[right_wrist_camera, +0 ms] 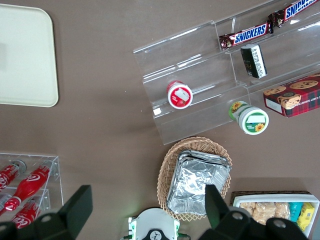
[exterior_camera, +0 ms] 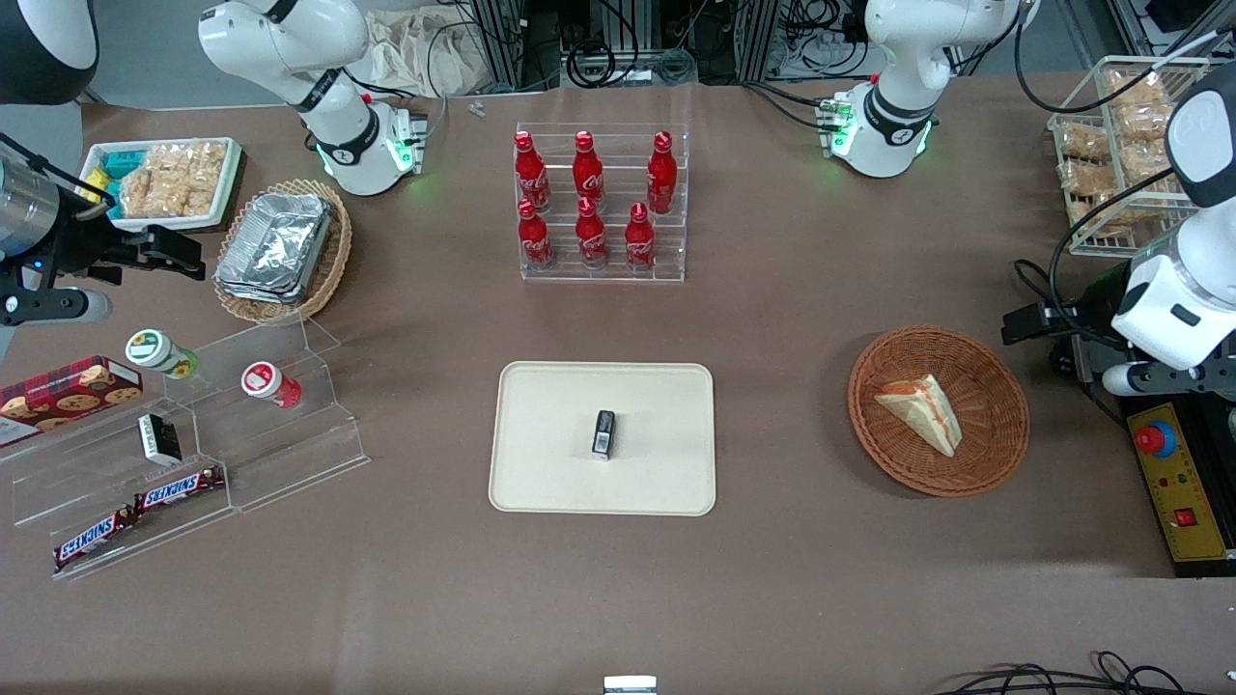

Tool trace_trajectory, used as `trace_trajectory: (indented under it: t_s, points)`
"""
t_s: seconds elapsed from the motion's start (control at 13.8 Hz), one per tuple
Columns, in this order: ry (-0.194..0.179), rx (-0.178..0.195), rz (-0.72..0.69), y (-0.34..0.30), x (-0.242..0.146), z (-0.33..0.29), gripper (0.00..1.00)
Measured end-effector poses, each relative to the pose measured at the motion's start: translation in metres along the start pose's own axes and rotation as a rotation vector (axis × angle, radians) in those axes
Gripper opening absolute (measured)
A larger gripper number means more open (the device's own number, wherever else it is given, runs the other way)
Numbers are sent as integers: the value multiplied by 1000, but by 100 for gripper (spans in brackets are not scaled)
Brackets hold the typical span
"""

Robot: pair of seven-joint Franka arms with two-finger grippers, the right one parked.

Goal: Place sandwich from basket to tray
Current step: 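Move the left gripper over the wicker basket above the sandwich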

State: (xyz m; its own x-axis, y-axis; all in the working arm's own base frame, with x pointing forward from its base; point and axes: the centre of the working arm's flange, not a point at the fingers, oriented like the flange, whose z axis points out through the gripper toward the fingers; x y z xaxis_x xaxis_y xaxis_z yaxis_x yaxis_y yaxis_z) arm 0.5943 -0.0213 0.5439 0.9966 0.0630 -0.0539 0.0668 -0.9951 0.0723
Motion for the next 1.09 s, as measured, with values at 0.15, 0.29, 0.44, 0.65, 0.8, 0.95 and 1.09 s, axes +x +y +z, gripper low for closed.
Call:
trace_trajectory:
  t_s: [0.15,0.29,0.44,0.65,0.8,0.95,1.09]
  points:
    - [-12,0,7,1,0,3,100]
    - [-17,1,8,1,1,6,100]
    - [-29,1,8,1,2,11,100]
    - [-70,4,3,-2,3,37,100]
    - [-61,4,-16,-6,5,68,100]
    - [-27,5,-60,-14,3,103,99]
    - [13,5,-127,-22,-4,128,99]
